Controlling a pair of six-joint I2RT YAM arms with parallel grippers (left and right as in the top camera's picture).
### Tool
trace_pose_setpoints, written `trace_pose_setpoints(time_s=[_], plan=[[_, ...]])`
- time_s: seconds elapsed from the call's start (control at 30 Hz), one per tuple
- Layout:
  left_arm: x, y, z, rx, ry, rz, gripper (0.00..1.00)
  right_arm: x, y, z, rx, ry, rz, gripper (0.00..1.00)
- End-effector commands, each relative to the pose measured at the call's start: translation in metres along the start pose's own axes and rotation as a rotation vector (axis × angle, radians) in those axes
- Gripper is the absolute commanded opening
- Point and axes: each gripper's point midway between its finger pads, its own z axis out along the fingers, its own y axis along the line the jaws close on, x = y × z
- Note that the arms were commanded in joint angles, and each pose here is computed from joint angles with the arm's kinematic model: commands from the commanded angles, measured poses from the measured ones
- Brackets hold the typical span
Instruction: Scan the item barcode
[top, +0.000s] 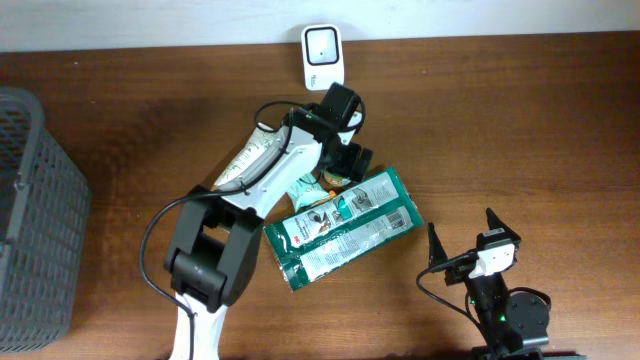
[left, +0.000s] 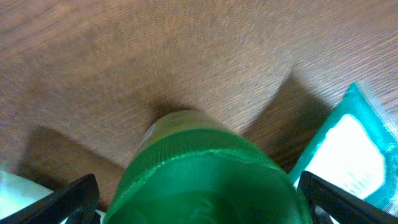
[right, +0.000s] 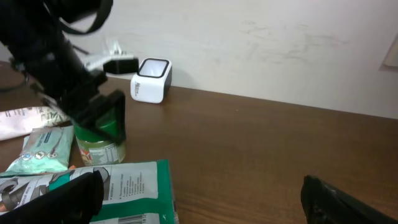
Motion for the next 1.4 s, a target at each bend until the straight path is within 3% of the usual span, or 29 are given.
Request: trace_pose_setpoints(time_s=[0.0, 0.13, 0.2, 0.33, 0.53, 1.37], plan=[[-0.058, -0.008, -0.106, 0.014, -0.233, 0.082, 0.99, 0.002, -0.001, 0.000, 0.005, 0.001, -0.003, 0.98], [-0.056, 0.053, -0.207, -0.023, -0.312, 0.080, 0.99, 0.002, -0.001, 0.000, 0.005, 0.001, -0.003, 0.98], [-0.035, 0.116, -0.244, -0.093, -0.312, -0.025, 0.99, 0.002, -0.001, 0.000, 0.005, 0.001, -0.003, 0.98], [0.013, 0.205, -0.266, -0.120, -0.263, -0.217, 0.99, 0.002, -0.001, 0.000, 0.005, 0.001, -0.003, 0.98], [0.051, 0.270, -0.283, -0.267, -0.224, -0.365, 0.99, 0.002, -0.001, 0.000, 0.005, 0.001, -0.003, 0.98], [0.059, 0.276, -0.283, -0.311, -0.193, -0.379, 0.99, 0.003, 0.000, 0.000, 0.001, 0.003, -0.003, 0.98]])
